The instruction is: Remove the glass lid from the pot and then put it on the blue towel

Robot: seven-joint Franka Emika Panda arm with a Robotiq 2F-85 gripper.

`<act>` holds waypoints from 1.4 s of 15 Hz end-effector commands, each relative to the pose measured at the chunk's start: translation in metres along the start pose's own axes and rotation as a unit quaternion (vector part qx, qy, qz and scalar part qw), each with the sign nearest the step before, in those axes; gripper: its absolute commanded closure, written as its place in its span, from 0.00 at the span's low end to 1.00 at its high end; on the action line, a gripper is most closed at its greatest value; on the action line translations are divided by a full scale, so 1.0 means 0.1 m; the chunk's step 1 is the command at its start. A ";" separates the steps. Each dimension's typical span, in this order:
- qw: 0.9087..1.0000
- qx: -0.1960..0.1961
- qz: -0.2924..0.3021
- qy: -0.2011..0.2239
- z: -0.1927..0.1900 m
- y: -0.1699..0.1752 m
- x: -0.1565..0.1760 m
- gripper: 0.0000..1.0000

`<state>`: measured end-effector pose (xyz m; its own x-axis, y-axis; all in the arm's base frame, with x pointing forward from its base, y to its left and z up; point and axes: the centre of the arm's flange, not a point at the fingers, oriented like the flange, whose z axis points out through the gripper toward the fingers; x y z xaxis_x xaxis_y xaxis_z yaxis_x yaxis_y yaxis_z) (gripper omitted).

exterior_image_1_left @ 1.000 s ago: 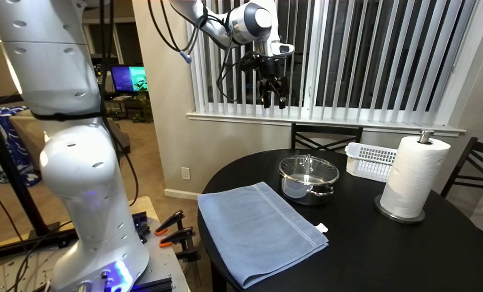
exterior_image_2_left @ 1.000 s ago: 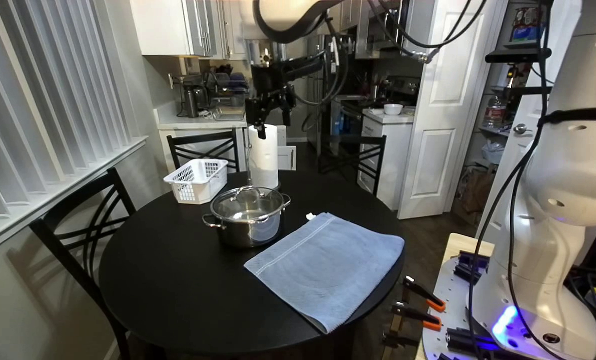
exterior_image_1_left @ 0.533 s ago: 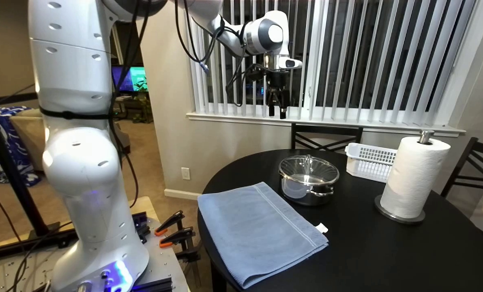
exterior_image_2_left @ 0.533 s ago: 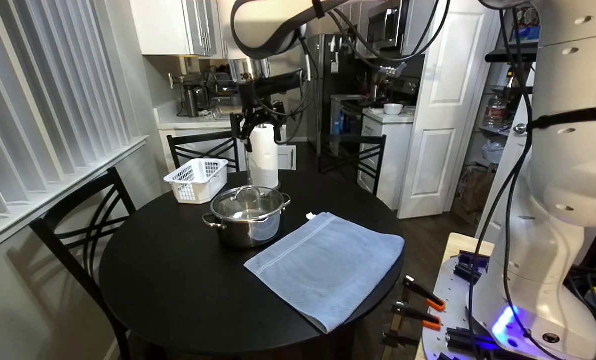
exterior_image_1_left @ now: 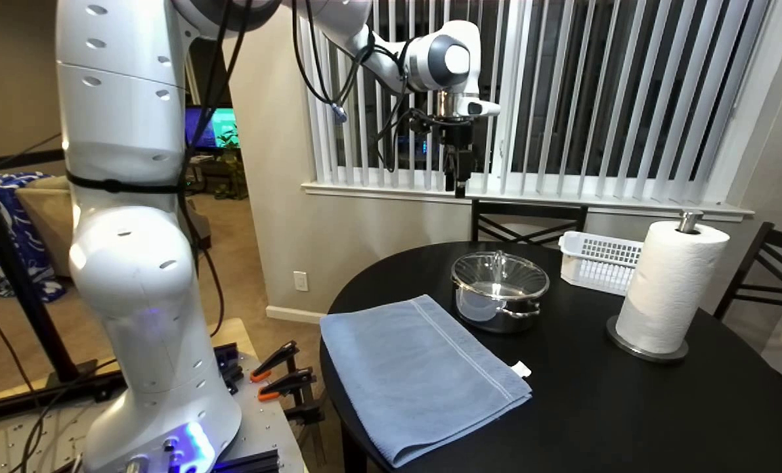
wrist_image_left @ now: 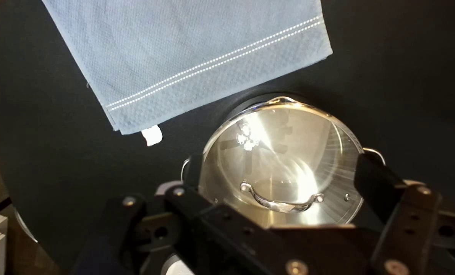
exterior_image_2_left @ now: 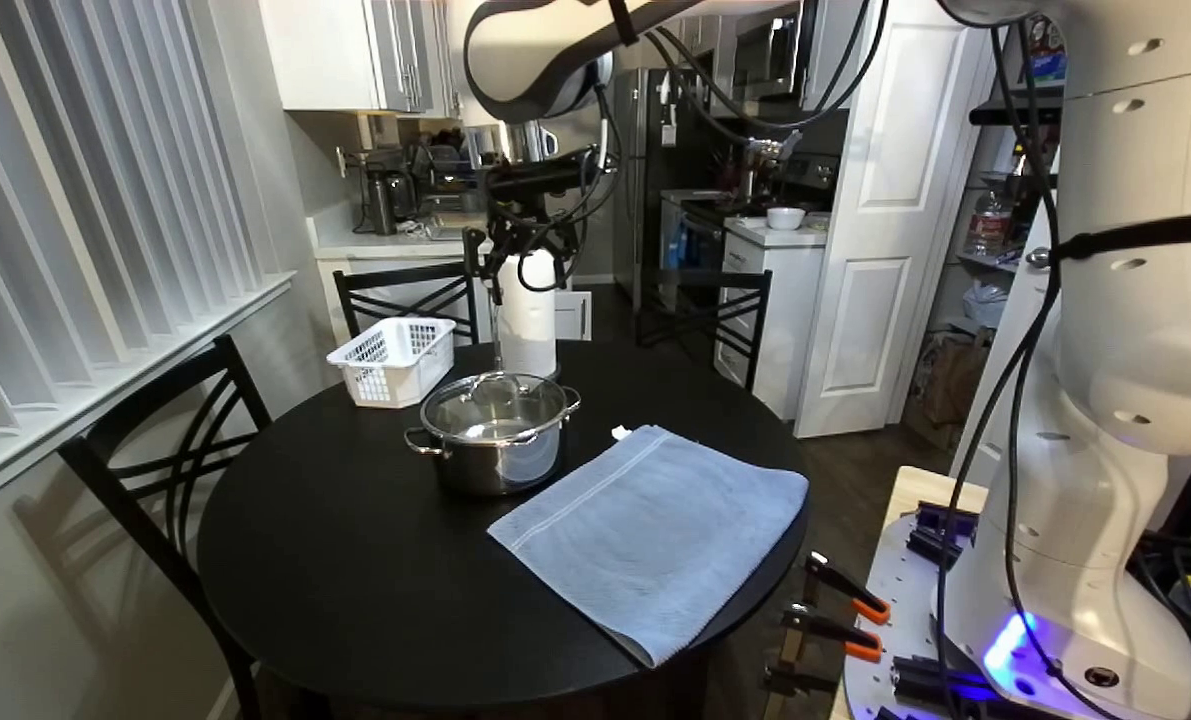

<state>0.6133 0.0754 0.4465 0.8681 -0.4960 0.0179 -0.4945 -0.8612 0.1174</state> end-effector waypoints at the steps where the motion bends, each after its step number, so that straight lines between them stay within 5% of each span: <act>1: 1.000 0.000 -0.001 0.000 0.00 -0.01 -0.01 0.00; 3: 1.000 0.000 -0.002 0.000 0.00 -0.02 -0.01 0.00; 6: 0.994 0.025 0.108 -0.001 0.24 -0.42 0.13 0.00; 11: 0.971 0.053 0.231 -0.033 0.78 -0.92 0.62 0.00; 16: 0.934 0.072 0.345 -0.067 1.03 -0.86 1.01 0.00; 21: 0.880 0.105 0.457 -0.074 0.86 -0.81 0.99 0.00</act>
<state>0.7350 0.0805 0.3404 0.2300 -0.9688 -0.0928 -0.9731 -0.2275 -0.0364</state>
